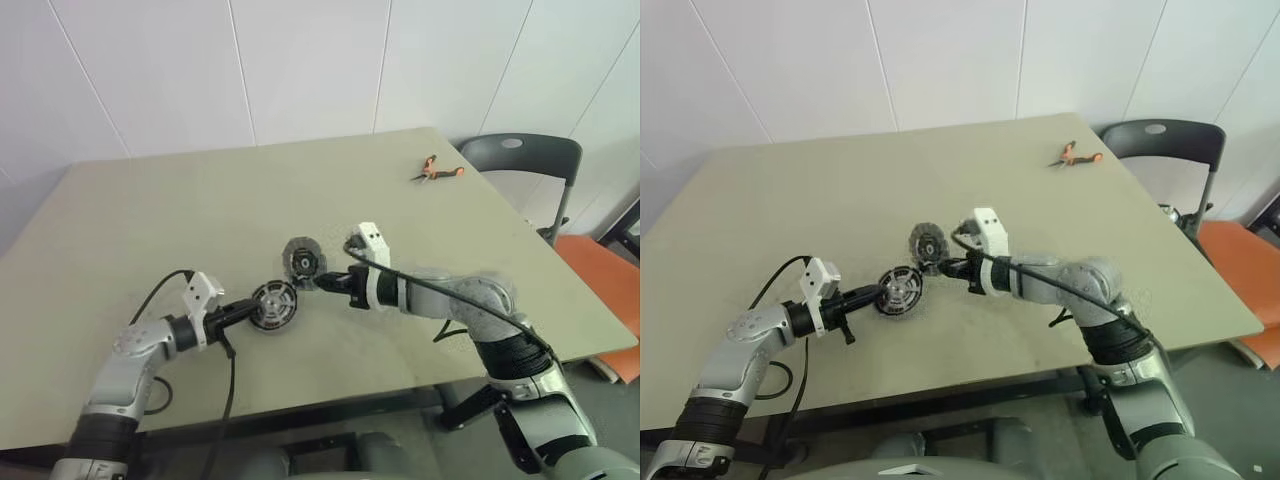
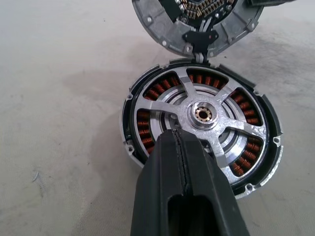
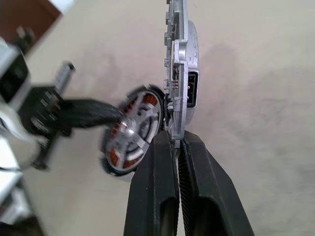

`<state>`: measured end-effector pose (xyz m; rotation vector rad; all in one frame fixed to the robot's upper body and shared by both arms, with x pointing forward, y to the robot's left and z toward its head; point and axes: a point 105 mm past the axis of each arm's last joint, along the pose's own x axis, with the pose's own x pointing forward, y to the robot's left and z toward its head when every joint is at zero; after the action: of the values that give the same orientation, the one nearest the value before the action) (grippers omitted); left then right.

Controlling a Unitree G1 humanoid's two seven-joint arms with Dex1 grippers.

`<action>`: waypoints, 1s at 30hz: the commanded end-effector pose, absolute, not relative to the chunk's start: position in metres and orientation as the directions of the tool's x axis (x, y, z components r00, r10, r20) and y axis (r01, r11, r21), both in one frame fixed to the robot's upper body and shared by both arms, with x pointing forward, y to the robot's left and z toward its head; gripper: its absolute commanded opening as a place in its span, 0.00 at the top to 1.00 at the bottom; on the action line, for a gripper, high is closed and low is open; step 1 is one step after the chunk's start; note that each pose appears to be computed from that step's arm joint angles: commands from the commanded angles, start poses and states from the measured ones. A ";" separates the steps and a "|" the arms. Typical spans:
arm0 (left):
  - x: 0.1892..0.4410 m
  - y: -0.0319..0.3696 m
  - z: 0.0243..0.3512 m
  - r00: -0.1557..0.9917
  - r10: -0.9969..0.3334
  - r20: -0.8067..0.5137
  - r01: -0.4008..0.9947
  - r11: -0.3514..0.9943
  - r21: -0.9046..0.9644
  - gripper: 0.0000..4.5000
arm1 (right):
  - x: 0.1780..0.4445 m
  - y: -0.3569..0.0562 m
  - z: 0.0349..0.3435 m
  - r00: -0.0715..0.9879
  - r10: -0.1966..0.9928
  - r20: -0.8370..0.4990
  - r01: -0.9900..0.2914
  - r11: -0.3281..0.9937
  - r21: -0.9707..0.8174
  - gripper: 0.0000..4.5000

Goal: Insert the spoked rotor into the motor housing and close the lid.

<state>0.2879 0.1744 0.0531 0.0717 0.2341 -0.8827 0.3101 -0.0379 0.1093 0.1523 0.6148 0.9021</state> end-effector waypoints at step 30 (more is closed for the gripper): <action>0.282 0.206 0.077 0.704 -0.687 -0.181 0.704 0.708 0.050 1.00 | 0.314 -0.025 0.116 0.535 0.752 -0.384 -0.822 0.359 -0.442 0.99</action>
<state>0.2808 0.2048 0.0584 0.0901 0.2176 -0.7700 0.3136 -0.0284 0.1020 -0.6195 0.1993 1.0056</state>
